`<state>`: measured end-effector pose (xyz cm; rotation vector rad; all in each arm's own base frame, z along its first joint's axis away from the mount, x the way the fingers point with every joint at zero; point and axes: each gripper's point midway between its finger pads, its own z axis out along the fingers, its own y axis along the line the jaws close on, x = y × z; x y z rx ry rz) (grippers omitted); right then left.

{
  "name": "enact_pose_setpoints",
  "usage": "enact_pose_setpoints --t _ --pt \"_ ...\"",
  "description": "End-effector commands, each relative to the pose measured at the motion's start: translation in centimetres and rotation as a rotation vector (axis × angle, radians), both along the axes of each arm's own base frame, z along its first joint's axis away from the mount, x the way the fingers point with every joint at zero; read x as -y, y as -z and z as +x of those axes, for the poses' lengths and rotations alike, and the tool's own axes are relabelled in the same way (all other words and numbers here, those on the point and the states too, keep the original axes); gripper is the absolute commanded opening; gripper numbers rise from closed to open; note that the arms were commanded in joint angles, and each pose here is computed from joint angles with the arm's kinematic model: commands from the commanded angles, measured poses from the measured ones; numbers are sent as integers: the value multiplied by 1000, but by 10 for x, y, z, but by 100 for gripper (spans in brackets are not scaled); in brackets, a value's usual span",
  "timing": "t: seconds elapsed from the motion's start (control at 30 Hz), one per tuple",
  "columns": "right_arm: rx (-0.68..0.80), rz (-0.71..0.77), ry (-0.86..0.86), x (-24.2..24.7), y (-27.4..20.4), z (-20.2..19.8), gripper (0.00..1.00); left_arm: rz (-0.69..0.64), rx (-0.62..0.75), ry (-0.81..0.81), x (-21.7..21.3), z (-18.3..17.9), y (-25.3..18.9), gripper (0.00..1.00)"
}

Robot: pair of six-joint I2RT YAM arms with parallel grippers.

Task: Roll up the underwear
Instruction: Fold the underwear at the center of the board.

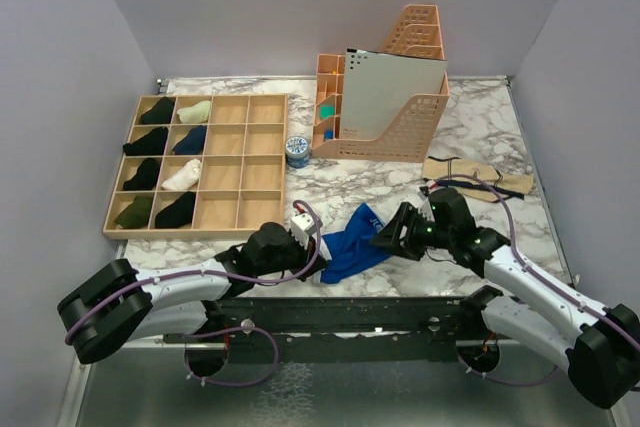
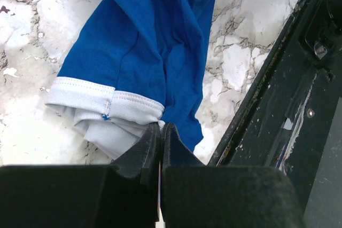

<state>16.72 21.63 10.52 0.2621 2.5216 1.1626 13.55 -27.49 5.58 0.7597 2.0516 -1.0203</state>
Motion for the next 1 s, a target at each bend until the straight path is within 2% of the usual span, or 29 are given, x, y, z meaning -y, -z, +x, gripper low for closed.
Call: enact_pose_setpoints --t 0.0,0.1,0.2,0.43,0.77,0.97 --pt "-124 4 185 9 11 3 63 10 25 -1 1 3 -2 0" --pt "-144 17 213 5 8 10 72 9 28 2 2 3 -3 0" --pt "-186 17 230 0 11 15 73 10 27 8 2 2 -3 0" --pt "-295 56 230 -14 19 17 70 13 30 5 2 3 -3 0" --pt "-322 65 289 -14 23 24 70 15 29 10 2 2 -3 0" --pt "-353 127 313 -19 22 25 68 19 25 12 2 2 -2 0"
